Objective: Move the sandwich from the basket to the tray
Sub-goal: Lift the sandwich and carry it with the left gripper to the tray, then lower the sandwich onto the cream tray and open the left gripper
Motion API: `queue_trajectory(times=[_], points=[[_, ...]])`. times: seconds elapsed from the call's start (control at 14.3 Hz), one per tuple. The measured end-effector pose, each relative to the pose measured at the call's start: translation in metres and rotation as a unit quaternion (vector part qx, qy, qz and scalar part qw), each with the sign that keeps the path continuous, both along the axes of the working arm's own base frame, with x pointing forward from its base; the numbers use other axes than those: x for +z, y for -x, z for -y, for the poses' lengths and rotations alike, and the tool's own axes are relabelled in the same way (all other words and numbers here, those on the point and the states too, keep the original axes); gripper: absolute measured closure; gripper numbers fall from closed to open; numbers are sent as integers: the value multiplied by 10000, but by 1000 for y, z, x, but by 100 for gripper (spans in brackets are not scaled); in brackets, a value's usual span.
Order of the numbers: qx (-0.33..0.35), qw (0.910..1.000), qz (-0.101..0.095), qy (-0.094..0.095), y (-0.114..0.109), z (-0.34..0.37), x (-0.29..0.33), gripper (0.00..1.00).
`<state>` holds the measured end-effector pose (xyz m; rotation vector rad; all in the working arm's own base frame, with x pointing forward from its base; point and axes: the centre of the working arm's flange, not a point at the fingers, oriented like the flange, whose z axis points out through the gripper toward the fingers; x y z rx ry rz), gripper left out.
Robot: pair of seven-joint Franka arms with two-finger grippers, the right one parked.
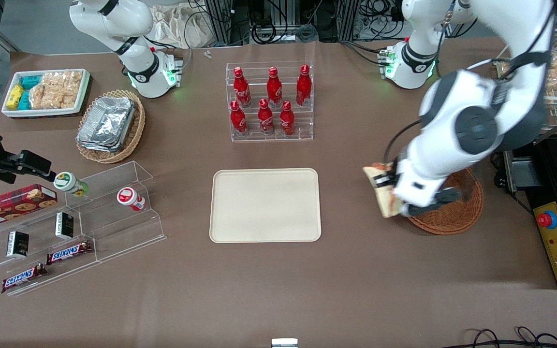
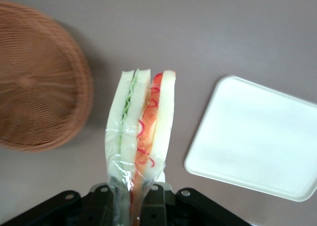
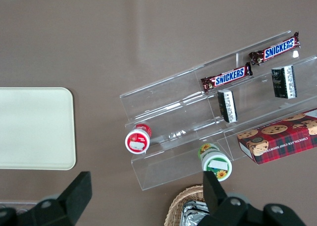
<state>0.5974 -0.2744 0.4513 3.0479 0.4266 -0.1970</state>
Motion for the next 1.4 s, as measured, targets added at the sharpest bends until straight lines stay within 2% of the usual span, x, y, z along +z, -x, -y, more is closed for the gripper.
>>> queue_trajectory(times=[0.14,0.49,0.56,0.77,1.05,1.26,1.4], points=[[-454,9989,76,-26,7,54,-49,81],[-1148,9933,-32,136,39,147,-172,81],[-1256,9920,-32,76,42,153,-188,81],[-1439,9895,-107,-126,46,154,-221,81],[-1467,9891,-37,-107,42,155,-225,81],[-1458,9893,59,-66,38,156,-223,58],[-1431,9895,219,-30,28,156,-211,38]])
